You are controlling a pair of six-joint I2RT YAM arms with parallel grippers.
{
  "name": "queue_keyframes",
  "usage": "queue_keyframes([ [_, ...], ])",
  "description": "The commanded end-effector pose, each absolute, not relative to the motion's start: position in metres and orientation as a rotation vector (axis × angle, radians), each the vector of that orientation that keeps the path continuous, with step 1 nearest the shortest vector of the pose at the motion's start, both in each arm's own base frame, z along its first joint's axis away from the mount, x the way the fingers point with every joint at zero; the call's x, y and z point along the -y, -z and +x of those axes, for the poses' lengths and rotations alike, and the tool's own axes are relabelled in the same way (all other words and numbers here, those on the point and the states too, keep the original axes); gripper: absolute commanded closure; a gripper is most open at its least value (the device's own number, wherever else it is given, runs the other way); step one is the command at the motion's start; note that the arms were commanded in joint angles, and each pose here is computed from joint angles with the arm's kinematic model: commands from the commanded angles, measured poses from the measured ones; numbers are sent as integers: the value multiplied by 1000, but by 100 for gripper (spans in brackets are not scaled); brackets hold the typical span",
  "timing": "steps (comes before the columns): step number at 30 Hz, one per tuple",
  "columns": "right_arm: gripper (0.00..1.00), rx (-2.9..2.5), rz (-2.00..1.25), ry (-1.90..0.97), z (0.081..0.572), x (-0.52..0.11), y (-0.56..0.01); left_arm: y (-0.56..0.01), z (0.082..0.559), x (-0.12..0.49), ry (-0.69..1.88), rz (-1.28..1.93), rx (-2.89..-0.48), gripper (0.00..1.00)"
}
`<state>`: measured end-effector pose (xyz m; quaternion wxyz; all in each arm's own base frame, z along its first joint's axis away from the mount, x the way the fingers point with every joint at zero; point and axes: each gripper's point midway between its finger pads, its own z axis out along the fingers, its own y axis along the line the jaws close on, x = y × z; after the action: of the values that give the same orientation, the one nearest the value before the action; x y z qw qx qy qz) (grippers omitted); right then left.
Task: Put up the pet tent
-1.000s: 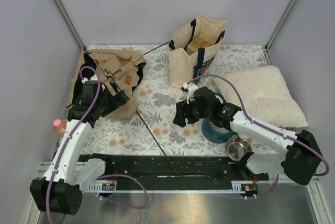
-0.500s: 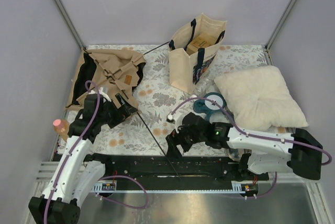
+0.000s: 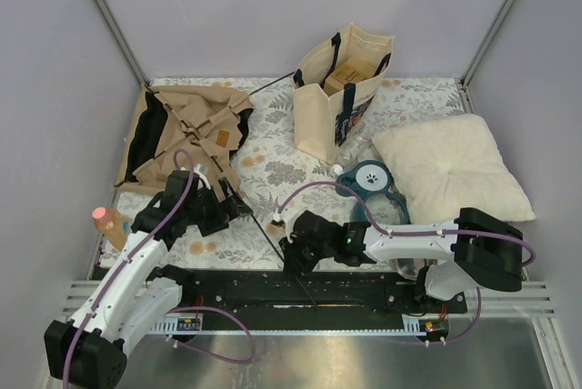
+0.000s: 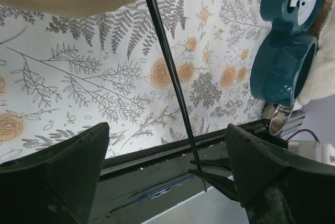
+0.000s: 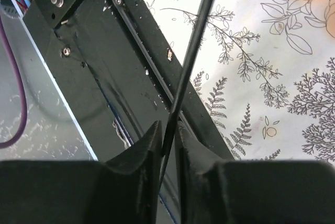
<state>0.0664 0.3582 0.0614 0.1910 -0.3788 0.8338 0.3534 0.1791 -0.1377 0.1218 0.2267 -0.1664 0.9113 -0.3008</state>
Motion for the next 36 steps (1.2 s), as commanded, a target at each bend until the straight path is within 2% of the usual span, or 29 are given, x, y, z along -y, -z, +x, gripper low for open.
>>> queue_keyframes([
  [1, 84, -2268, -967, -1009, 79, -375, -84, -131, 188, 157, 939, -420, -2454, 4],
  [5, 100, -2305, -949, -977, 81, -373, -95, -140, 195, 162, 968, -412, -2392, 4],
  [16, 100, -2292, -670, -1054, 97, -387, -151, -150, 205, 170, 1001, -437, -2297, 4],
  [19, 100, -2249, -625, -1120, 97, -390, -165, -152, 209, 172, 992, -422, -2290, 8],
  [33, 100, -2154, -539, -1192, 107, -402, -198, -155, 214, 197, 1032, -341, -2270, 63],
  [36, 100, -2164, -533, -1183, 108, -402, -196, -156, 214, 198, 1038, -355, -2268, 81],
])
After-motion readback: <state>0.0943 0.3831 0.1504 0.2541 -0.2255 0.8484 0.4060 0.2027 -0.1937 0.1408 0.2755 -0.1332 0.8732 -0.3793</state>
